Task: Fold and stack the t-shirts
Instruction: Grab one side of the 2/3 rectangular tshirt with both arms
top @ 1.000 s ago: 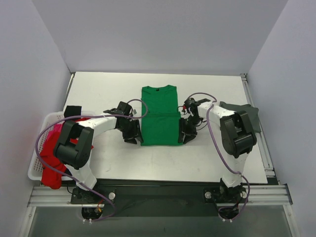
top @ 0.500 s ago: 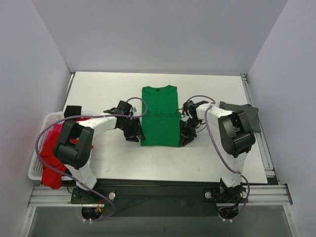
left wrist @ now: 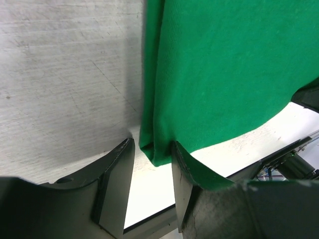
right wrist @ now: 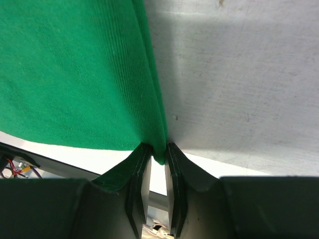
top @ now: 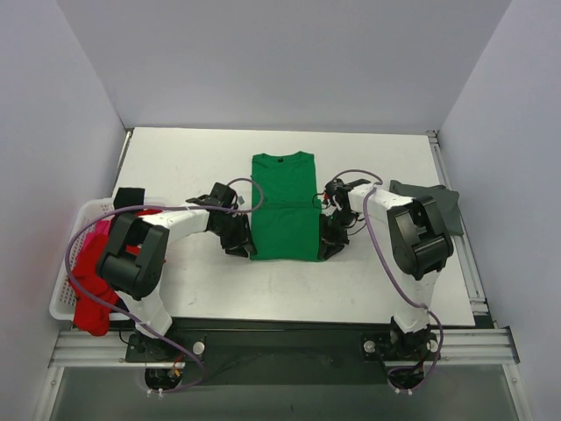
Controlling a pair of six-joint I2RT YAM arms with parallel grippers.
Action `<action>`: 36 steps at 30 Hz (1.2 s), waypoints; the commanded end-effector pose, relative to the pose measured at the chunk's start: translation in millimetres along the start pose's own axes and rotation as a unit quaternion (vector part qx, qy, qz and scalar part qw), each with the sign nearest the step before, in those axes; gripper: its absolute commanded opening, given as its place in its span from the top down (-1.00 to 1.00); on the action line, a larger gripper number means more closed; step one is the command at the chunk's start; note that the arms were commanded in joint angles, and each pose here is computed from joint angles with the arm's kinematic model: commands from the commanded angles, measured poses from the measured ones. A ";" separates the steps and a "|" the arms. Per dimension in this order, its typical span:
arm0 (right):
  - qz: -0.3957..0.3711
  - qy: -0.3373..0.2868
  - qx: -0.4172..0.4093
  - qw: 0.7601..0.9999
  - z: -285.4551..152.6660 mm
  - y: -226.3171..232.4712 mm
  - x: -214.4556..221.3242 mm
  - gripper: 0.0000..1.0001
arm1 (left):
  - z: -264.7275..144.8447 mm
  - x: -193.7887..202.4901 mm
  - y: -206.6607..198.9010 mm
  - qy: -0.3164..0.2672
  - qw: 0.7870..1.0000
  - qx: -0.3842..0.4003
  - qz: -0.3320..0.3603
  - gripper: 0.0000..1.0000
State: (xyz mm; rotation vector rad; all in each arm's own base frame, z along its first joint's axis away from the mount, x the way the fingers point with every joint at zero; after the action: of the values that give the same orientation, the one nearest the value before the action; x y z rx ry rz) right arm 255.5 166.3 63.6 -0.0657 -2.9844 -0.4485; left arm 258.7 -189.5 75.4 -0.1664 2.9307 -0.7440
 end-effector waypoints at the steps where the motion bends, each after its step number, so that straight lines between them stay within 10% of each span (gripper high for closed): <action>1: 0.010 0.020 0.034 0.999 5.5 -10.5 10.1 0.63 | 7.5 9.5 3.4 0.021 1.000 -0.006 0.003 0.08; 36: 0.020 0.004 0.043 0.999 -8.7 -18.6 20.6 1.00 | 9.0 25.7 21.4 0.014 0.995 -0.095 0.025 1.00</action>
State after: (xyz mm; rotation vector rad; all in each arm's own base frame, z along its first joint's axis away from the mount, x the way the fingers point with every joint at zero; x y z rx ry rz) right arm 246.3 161.6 63.5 -0.0940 -2.9794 -0.4354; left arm 247.4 -200.5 68.8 -0.1013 2.9682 -0.7237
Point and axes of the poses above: each gripper's point midway between its finger pads, its own z axis out along the fingers, its own y axis along the line the jaws close on, x = y × z, the point moved 6 cm from there along -z, back along the fingers, and after that the axes turned 1 degree about z, right-handed, at the moved point
